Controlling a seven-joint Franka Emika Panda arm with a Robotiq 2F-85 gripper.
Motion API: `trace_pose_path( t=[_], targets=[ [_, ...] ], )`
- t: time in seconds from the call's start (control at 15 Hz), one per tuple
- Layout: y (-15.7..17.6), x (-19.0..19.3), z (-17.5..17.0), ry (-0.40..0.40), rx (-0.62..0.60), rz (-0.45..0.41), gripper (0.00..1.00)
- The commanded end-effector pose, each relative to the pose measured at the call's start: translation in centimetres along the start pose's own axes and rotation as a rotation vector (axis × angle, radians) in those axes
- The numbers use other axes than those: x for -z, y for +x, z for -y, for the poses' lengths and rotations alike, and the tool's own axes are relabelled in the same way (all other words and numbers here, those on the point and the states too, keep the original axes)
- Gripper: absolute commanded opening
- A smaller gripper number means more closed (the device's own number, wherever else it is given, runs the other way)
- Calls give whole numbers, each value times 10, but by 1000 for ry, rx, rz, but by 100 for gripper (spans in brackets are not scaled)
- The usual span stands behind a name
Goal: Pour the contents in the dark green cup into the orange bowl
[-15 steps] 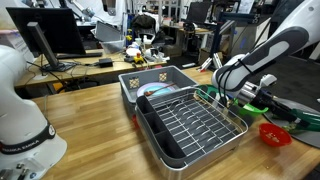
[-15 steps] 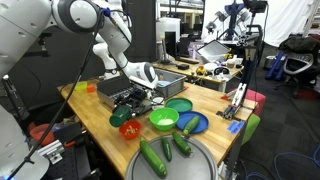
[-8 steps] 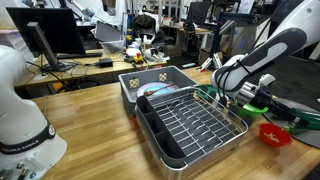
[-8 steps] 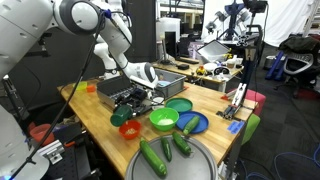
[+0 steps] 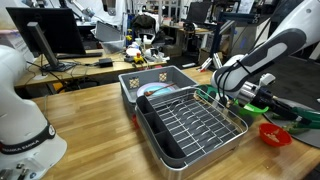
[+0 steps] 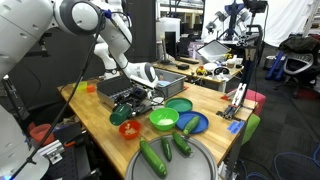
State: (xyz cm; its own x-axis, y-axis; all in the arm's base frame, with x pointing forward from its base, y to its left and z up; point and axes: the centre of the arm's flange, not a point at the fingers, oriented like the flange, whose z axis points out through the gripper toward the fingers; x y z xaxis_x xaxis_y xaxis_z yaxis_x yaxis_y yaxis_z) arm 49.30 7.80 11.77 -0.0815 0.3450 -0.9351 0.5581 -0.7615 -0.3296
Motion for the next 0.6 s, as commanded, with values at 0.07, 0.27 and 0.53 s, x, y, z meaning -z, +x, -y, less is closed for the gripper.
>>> trace_pose_path(
  t=[0.07, 0.27, 0.53],
  targets=[
    [2, 4, -3, -2, -12, 51, 53],
    [2, 2, -4, -1, -15, 72, 53],
    [4, 1, -7, 0, -20, 101, 53]
  ],
)
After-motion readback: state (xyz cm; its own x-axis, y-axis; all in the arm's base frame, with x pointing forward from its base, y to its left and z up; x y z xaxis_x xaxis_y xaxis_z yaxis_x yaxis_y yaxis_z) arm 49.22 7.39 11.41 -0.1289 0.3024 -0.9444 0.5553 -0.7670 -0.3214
